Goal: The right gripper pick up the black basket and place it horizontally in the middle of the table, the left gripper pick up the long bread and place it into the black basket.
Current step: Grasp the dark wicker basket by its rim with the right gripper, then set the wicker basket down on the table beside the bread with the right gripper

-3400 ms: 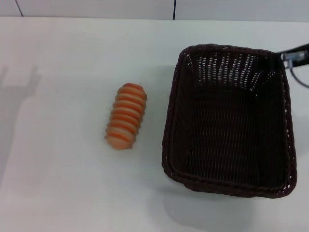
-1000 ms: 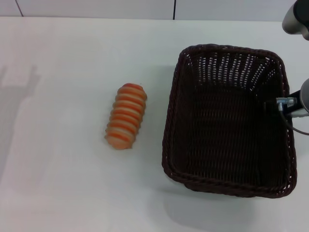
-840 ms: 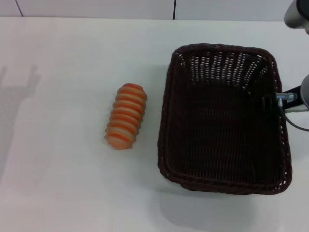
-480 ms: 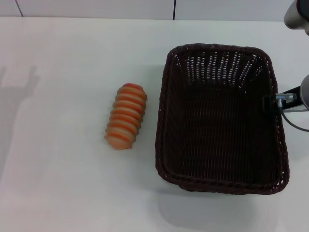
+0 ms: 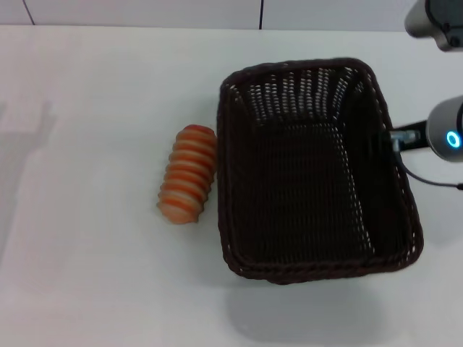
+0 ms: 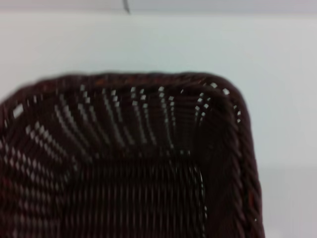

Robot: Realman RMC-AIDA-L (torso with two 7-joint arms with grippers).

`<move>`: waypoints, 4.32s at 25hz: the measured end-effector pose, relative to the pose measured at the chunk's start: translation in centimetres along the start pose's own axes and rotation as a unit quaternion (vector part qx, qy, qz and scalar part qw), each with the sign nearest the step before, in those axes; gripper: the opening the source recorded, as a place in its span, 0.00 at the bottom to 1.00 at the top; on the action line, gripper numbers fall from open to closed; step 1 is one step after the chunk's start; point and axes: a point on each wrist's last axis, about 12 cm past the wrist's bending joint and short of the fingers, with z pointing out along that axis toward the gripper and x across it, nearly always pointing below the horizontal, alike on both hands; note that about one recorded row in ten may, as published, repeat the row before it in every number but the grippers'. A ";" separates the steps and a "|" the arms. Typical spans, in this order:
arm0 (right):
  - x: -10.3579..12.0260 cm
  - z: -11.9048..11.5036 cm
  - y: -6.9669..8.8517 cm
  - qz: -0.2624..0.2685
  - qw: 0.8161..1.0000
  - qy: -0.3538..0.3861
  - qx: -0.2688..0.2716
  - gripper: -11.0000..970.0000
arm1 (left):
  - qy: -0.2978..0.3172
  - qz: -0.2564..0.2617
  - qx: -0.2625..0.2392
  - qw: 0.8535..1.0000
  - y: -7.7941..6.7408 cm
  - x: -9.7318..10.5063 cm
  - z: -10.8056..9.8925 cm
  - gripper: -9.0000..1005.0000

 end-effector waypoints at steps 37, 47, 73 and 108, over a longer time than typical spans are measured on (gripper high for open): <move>-3.5 -6.5 2.0 -0.471 0.815 -0.204 -0.268 0.19 | -0.015 -0.013 -0.028 0.999 0.4 -0.4 1.5 0.86; -4.8 -6.7 1.2 -0.528 0.756 -0.158 -0.354 0.19 | -0.034 -0.019 -0.030 0.999 0.2 -1.0 2.5 0.86; -4.6 -5.2 0.0 -0.458 0.819 -0.091 -0.335 0.19 | -0.026 -0.019 -0.029 0.999 0.0 -0.7 3.4 0.86; -3.0 -2.2 1.3 -0.455 0.783 0.011 -0.423 0.19 | -0.029 -0.025 -0.022 0.999 -0.3 -0.7 3.1 0.86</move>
